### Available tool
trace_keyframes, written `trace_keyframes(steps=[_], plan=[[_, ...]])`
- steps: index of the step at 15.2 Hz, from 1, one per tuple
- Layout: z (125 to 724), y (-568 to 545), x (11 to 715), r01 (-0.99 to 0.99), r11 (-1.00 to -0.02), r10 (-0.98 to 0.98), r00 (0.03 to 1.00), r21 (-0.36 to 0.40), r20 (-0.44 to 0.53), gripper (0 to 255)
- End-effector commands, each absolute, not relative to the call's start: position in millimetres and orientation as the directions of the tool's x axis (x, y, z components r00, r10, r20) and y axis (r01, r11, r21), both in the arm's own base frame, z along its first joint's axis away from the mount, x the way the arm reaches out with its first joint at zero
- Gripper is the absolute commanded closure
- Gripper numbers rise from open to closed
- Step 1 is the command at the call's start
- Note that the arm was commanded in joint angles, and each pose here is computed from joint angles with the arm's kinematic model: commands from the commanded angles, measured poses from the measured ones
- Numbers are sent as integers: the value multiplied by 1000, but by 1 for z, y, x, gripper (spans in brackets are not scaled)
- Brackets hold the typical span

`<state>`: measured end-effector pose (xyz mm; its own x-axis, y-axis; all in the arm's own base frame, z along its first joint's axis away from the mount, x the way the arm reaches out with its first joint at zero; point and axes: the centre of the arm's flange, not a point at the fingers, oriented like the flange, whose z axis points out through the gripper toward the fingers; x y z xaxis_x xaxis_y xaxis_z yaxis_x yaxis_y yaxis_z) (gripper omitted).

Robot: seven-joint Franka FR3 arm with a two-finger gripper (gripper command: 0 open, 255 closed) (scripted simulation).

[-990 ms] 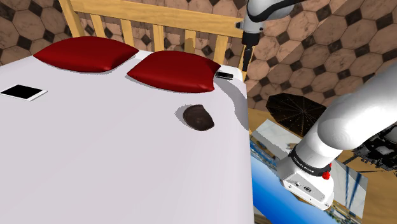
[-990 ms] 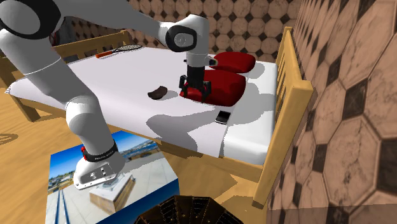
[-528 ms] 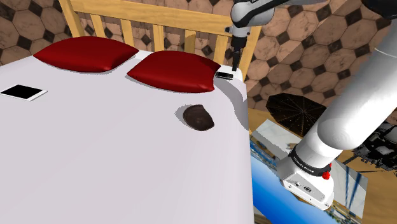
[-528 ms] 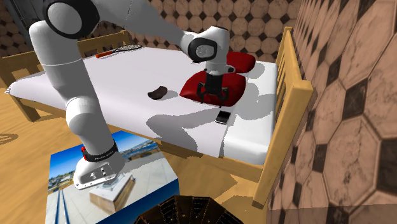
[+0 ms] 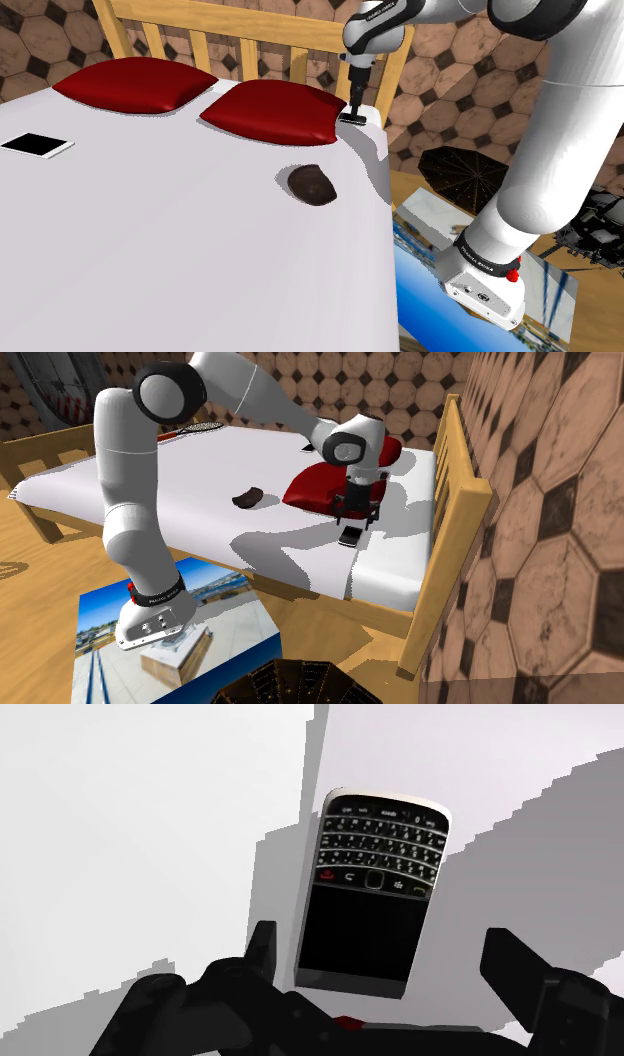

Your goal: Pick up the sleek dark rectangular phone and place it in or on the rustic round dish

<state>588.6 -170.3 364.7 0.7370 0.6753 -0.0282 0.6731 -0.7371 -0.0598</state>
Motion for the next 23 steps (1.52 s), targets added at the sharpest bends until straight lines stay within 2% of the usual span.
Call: trace_keyframes(steps=[1, 6, 13, 14, 23], plan=[[355, -171, 590, 676, -734, 678, 734, -60, -27, 0], [331, -170, 589, 676, -734, 678, 734, -60, -27, 0], [331, -170, 589, 676, -734, 678, 734, -60, -27, 0], [331, -170, 589, 676, -734, 678, 734, -60, -27, 255], [331, -170, 589, 676, -734, 678, 734, -60, -27, 255]])
